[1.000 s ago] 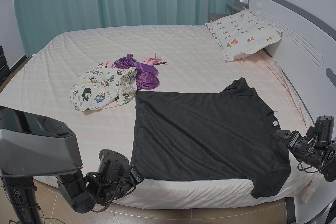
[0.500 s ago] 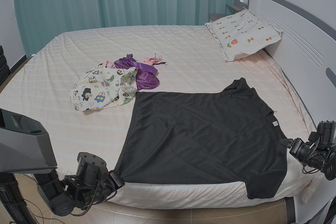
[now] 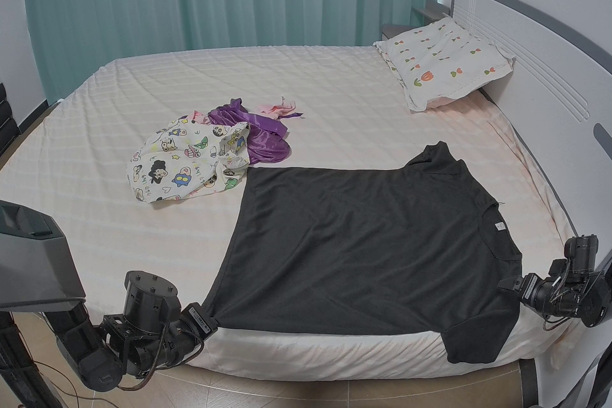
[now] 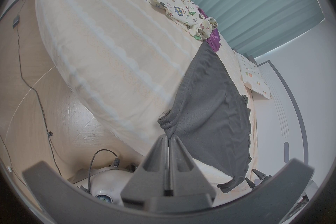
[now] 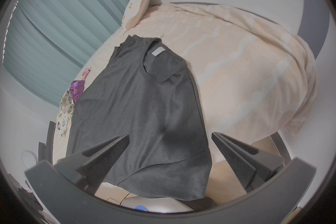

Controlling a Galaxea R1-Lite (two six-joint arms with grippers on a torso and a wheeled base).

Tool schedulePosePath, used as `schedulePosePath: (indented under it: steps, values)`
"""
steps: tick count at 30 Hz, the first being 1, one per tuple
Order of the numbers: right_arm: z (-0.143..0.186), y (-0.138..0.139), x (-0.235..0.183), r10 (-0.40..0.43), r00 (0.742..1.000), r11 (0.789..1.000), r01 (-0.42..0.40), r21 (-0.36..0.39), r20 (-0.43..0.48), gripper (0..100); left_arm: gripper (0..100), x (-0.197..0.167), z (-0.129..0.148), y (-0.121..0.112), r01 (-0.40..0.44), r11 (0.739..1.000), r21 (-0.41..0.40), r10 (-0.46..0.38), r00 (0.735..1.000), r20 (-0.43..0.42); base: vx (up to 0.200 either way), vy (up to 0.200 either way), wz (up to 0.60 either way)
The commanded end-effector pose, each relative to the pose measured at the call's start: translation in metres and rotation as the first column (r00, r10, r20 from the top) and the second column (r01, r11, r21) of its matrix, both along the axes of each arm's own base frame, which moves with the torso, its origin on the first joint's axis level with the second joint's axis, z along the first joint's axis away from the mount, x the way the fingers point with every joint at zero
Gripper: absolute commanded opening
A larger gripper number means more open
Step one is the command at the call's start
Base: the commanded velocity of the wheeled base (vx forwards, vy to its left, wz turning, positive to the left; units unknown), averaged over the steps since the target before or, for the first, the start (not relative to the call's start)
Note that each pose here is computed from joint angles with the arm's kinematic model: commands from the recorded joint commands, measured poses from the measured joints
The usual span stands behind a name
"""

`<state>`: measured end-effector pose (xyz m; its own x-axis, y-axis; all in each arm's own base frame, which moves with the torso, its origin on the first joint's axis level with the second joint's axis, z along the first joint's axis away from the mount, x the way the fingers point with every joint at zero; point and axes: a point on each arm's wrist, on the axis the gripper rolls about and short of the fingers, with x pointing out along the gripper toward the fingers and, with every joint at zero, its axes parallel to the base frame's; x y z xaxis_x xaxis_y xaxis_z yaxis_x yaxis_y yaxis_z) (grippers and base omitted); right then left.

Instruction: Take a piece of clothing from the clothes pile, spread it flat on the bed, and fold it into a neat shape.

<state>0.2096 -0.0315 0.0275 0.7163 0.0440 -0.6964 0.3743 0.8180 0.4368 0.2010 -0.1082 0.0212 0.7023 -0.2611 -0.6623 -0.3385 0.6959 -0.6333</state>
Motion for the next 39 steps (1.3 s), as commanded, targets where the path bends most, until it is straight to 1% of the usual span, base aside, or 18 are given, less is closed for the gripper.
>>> schedulePosePath:
  steps: [1, 3, 4, 8, 9, 13, 17, 20, 24, 25, 30, 31, 34, 39]
  values:
    - [-0.015, -0.004, 0.004, -0.009, 0.998, 1.000, 0.009, 0.015, -0.060, 100, 0, 0.000, 0.001, 0.000, 0.001, 1.000, -0.004, -0.001, 1.000, 0.002, 0.000, 0.000, 0.00]
    - [-0.018, -0.005, 0.008, 0.006, 0.999, 1.000, -0.005, 0.006, -0.046, 100, 0, 0.001, 0.002, 0.001, -0.007, 1.000, -0.006, 0.007, 1.000, 0.008, 0.000, 0.000, 0.00]
    - [-0.021, -0.005, 0.011, 0.010, 0.999, 1.000, -0.010, 0.009, -0.044, 0, 0, 0.001, 0.002, 0.001, -0.008, 1.000, -0.007, 0.008, 1.000, 0.009, 0.000, 0.000, 0.00]
    - [-0.025, -0.008, 0.021, 0.004, 1.000, 1.000, -0.003, 0.009, -0.019, 0, 0, 0.002, 0.004, 0.002, -0.015, 1.000, -0.006, 0.015, 1.000, 0.017, 0.000, 0.000, 0.00]
    - [-0.022, -0.010, 0.028, -0.003, 1.000, 1.000, 0.003, 0.002, 0.019, 0, 0, 0.003, 0.005, 0.003, -0.022, 1.000, -0.006, 0.022, 0.999, 0.025, 0.000, 0.000, 0.00]
    - [-0.014, -0.019, 0.047, -0.020, 0.996, 1.000, 0.021, -0.012, 0.090, 0, 0, 0.010, 0.013, 0.009, -0.055, 0.998, -0.029, 0.057, 0.996, 0.073, 0.000, 0.000, 0.00]
    - [-0.014, -0.023, 0.062, -0.013, 0.992, 1.000, 0.016, -0.019, 0.128, 0, 0, 0.020, 0.018, 0.015, -0.092, 0.994, -0.055, 0.098, 0.987, 0.126, 0.000, 0.000, 0.00]
    - [-0.009, -0.024, 0.072, -0.007, 0.986, 1.000, 0.011, -0.025, 0.169, 0, 0, 0.027, 0.020, 0.021, -0.121, 0.990, -0.066, 0.129, 0.981, 0.145, 0.000, 0.000, 0.00]
    - [-0.006, -0.021, 0.078, 0.028, 0.981, 1.000, -0.026, -0.012, 0.190, 0, 0, 0.030, 0.017, 0.023, -0.132, 0.989, -0.067, 0.140, 0.981, 0.136, 0.000, 0.000, 0.00]
    - [-0.006, -0.021, 0.082, 0.042, 0.979, 0.999, -0.042, -0.005, 0.200, 0, 0, 0.031, 0.013, 0.023, -0.134, 0.989, -0.060, 0.140, 0.983, 0.120, 0.000, 0.000, 0.00]
    - [-0.011, -0.017, 0.094, 0.065, 0.976, 0.998, -0.066, -0.004, 0.206, 0, 0, 0.034, 0.006, 0.021, -0.134, 0.989, -0.058, 0.140, 0.984, 0.112, 0.000, 0.000, 0.00]
    - [-0.017, -0.017, 0.095, 0.063, 0.980, 0.998, -0.063, -0.003, 0.191, 100, 0, 0.035, 0.002, 0.020, -0.134, 0.989, -0.059, 0.140, 0.984, 0.108, 0.000, 0.000, 0.00]
    - [-0.017, -0.019, 0.092, 0.052, 0.981, 0.999, -0.053, 0.002, 0.186, 100, 0, 0.036, 0.001, 0.020, -0.134, 0.989, -0.063, 0.140, 0.983, 0.116, 0.000, 0.000, 0.00]
    - [0.001, -0.037, 0.077, -0.022, 0.976, 1.000, 0.021, 0.009, 0.217, 100, 0, 0.036, 0.000, 0.019, -0.128, 0.989, -0.068, 0.136, 0.983, 0.120, 0.000, 0.000, 0.00]
